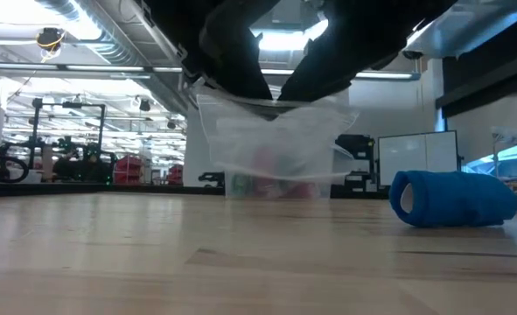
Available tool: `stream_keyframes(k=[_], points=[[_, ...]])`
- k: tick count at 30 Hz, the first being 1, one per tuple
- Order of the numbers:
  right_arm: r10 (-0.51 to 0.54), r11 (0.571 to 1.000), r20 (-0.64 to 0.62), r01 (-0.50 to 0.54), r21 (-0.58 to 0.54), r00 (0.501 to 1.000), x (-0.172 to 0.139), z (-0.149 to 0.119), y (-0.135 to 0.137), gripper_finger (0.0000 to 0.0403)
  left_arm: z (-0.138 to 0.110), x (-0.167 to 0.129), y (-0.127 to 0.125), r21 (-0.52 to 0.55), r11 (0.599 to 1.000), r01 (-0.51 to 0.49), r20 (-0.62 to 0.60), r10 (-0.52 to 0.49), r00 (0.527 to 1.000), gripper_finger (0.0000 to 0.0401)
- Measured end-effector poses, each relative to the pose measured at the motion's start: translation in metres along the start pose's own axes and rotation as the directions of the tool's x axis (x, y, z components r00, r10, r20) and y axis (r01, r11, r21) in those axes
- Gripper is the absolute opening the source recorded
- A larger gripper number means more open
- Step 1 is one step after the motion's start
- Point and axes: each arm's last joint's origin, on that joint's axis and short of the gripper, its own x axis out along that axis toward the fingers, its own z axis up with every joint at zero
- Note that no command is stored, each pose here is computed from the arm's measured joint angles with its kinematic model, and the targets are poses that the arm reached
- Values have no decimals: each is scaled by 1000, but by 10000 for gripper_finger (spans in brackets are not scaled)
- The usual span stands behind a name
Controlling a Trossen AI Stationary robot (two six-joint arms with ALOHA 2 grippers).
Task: Roll bandage
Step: Put the rolled blue bandage into the transparent zip bag
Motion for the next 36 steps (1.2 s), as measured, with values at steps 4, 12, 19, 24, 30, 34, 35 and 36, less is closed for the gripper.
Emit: stream_keyframes(k=[4,12,19,24,30,34,35,36], points=[[-4,1000,2,4,2,1000,0,0,0,276,0,0,0,-15,1000,2,3,-1,1000,4],[-81,997,78,80,25,994,5,5,0,260,1,0,0,-45,999,2,11,-1,1000,4],[-47,999,78,45,19,996,29,-6,9,242,4,2,1,-76,997,11,24,-9,1000,4],[-7,1000,103,6,14,995,36,-10,19,232,7,5,5,-98,995,2,26,1,1000,4],[92,996,86,-93,4,992,36,-10,22,231,9,8,7,-117,993,-2,35,6,999,4],[145,989,49,-145,1,988,36,-13,24,231,8,10,11,-138,990,-25,16,27,1000,4],[145,989,41,-145,2,989,36,-14,23,231,8,10,11,-140,990,-27,15,29,999,4],[145,989,40,-145,3,989,36,-14,23,231,8,10,11,-142,990,-27,16,30,999,4]])
